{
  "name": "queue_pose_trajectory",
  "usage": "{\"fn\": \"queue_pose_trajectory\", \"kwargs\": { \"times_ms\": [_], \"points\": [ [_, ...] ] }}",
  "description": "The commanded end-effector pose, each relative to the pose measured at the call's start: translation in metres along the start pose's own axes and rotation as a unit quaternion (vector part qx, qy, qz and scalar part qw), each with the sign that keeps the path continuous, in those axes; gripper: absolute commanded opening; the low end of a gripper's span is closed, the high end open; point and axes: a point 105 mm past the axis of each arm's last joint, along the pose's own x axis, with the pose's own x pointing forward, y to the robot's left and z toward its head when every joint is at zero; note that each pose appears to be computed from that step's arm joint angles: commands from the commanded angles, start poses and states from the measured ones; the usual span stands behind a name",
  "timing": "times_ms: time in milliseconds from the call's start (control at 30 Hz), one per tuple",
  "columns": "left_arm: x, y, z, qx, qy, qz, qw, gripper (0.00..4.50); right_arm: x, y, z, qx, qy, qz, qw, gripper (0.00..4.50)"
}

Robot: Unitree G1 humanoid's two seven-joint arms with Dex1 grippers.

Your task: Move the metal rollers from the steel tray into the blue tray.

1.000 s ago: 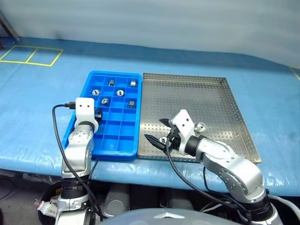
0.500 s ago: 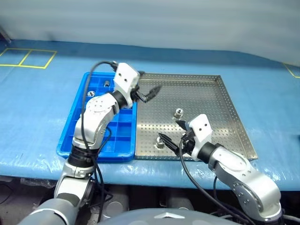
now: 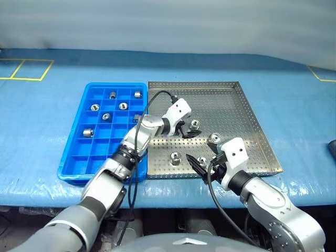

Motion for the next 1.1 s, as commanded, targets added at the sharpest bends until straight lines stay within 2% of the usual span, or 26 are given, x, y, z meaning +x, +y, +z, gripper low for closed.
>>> {"fn": "queue_pose_trajectory", "kwargs": {
  "times_ms": [33,267,600,700,900,1100],
  "points": [
    [0.011,0.011,0.016,0.028,-0.021,0.052,0.998,4.32,-0.004,0.005,0.014,-0.011,-0.031,0.000,0.999,4.50],
    [0.025,0.018,0.010,0.021,-0.011,0.111,0.994,4.32,-0.003,0.006,0.014,-0.010,-0.035,-0.003,0.999,4.50],
    [0.034,0.009,-0.019,-0.010,0.034,0.109,0.993,4.32,-0.002,0.005,0.017,-0.011,-0.040,-0.005,0.999,4.50],
    [0.034,0.009,-0.019,-0.014,0.031,0.108,0.994,3.70,-0.001,0.003,0.017,-0.013,-0.040,-0.007,0.999,4.50],
    [0.030,0.012,-0.008,-0.028,0.002,0.104,0.994,1.75,0.001,0.003,0.018,-0.015,-0.042,-0.004,0.999,4.50],
    [0.002,0.027,0.029,-0.060,-0.089,0.096,0.990,1.68,0.009,0.009,0.021,-0.018,-0.046,0.017,0.999,4.50]
  ]
}}
